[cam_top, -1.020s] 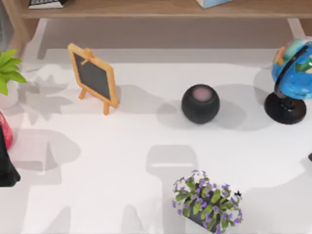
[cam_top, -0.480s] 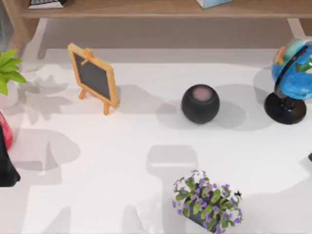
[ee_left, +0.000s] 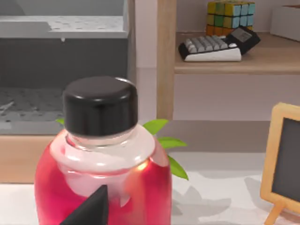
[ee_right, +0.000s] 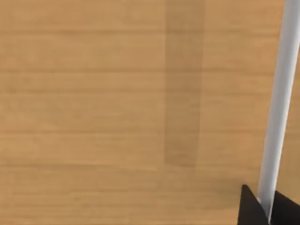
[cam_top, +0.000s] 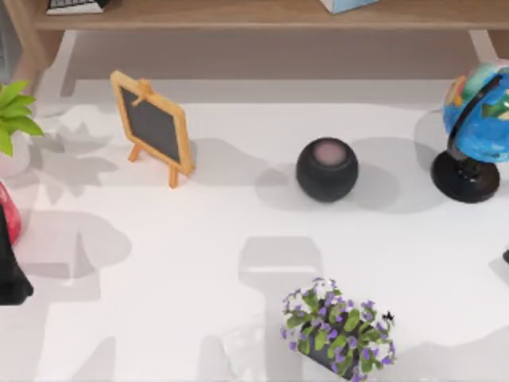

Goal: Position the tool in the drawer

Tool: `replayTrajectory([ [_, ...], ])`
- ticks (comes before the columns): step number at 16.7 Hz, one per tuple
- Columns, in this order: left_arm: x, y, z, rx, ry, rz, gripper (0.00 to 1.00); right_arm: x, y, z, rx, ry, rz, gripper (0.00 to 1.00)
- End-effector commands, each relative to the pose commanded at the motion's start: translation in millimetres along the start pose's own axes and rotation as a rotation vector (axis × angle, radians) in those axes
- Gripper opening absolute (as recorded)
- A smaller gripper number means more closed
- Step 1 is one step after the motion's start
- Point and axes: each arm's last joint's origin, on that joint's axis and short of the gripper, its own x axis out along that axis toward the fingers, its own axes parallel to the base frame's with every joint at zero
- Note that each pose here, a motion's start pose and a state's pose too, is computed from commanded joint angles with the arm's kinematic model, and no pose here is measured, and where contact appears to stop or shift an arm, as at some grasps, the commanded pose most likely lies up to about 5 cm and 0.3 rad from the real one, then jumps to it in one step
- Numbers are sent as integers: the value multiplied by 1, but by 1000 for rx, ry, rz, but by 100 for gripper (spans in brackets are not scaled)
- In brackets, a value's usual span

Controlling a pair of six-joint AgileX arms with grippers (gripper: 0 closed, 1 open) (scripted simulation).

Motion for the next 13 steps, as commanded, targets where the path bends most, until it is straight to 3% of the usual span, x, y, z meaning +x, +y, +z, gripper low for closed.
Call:
replayTrajectory([
  [4,0,0,0,0,0,0,100,-3,1,1,0,-2,1,0],
  [13,0,0,0,0,0,0,100,-62,2,1,2,-2,3,0],
])
